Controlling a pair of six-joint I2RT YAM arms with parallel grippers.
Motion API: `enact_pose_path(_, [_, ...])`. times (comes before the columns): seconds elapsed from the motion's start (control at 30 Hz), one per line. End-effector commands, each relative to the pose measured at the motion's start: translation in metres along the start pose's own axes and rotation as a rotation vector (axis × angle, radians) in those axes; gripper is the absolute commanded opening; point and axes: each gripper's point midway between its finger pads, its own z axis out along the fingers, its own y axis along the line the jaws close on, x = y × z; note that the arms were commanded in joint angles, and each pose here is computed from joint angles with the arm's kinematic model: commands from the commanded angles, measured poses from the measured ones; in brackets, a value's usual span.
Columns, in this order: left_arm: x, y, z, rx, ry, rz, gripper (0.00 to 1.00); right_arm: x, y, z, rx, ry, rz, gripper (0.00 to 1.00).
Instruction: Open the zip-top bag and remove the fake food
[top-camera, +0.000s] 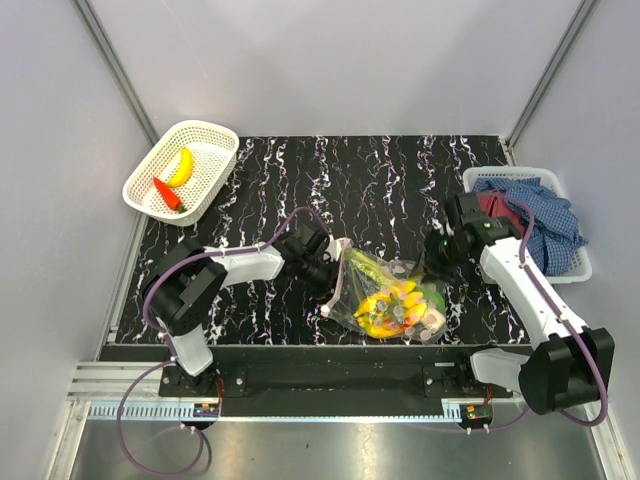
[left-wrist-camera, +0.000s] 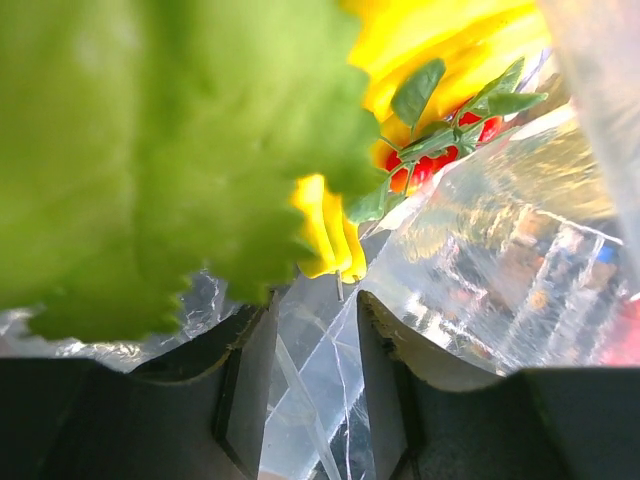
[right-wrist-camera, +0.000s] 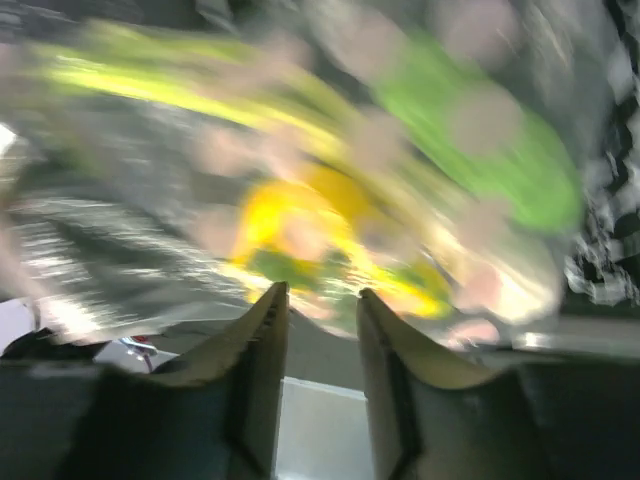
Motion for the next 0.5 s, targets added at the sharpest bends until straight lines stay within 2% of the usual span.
enact_pose_path(0.0, [0.001,-0.015,-0.002,0.067,0.024,0.008,0.43,0.042,-0.049,0.006,0.159,0.074,0.12,0.38])
enact_pose_path(0.2, [0.002,-0.011,0.001,0.062,0.038,-0.019,0.44,0.044,-0.076,0.015,0.265,0.023,0.144,0.26])
enact_pose_path(0.37, [0.004,-0.011,0.0,0.062,0.04,-0.022,0.48,0.033,-0.092,0.008,0.364,-0.026,0.114,0.24])
enact_pose_path(0.47, [0.004,-0.013,-0.001,0.064,0.038,-0.018,0.5,0.035,-0.096,0.011,0.392,-0.012,0.127,0.22])
